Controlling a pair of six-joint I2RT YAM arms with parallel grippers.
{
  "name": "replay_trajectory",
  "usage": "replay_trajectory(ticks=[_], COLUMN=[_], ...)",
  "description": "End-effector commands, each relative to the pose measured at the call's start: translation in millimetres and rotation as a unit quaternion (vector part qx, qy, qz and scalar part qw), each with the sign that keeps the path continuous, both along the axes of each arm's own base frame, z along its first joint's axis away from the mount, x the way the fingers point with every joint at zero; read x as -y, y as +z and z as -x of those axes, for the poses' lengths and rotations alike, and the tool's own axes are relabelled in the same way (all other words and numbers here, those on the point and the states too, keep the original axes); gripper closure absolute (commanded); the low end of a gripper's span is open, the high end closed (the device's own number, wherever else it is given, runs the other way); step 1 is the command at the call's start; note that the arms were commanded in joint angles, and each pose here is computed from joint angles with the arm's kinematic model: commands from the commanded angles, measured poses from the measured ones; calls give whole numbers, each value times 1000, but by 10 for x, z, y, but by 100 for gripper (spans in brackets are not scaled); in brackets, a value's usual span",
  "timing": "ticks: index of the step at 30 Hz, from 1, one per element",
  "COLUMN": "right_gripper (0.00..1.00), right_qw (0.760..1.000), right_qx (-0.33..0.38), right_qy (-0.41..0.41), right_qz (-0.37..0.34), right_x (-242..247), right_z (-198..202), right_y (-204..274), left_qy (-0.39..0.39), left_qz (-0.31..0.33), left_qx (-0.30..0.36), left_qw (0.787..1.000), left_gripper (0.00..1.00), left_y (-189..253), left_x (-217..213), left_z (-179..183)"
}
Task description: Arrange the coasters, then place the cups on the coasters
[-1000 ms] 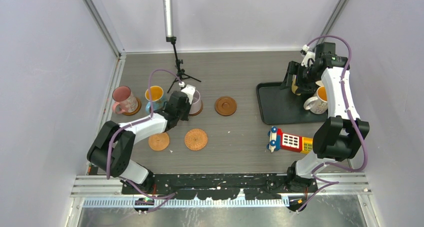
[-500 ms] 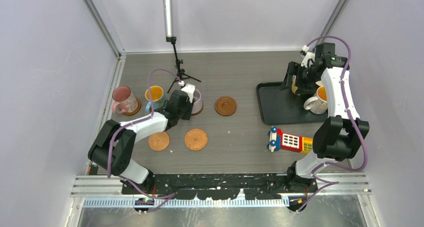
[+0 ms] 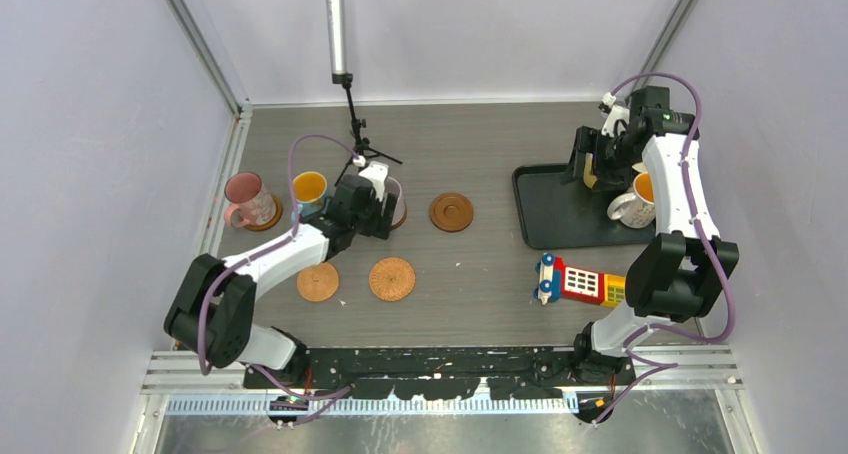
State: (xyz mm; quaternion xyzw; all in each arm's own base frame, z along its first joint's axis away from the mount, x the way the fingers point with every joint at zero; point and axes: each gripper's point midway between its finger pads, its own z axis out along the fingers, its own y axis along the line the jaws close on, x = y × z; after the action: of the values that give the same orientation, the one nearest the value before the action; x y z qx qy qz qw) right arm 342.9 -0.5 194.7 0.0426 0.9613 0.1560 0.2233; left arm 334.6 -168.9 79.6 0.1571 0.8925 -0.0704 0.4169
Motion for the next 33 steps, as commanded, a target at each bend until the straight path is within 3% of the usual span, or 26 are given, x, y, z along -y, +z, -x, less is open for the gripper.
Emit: replay_trajectory(ticks=[1,6,15,24,33], right_gripper=[21,21,24,27,27], right_qw=[999,998,985,949,931], right_qx=[12,7,-57,-72,-55], right_qy=[16,-11,-125,-271,-331], right_qz=[40,62,101,147,145], right_x=[102,334,897,1298,1447], right_z=[99,316,590,322,-21], right_y=[209,234,-79,-360,-556], left_qy=[-7,-11,-39,-31,-1], left_qz=[17,12,26,29,18], left_qx=[43,58,84,103,105], left_qw=[999,998,995,994,994], left_gripper=[25,14,3,0,0], left_y=[561,859,1268,1416,1401], left_x=[35,-25,135,142,42], left_z=[-43,23,35,-19,-43])
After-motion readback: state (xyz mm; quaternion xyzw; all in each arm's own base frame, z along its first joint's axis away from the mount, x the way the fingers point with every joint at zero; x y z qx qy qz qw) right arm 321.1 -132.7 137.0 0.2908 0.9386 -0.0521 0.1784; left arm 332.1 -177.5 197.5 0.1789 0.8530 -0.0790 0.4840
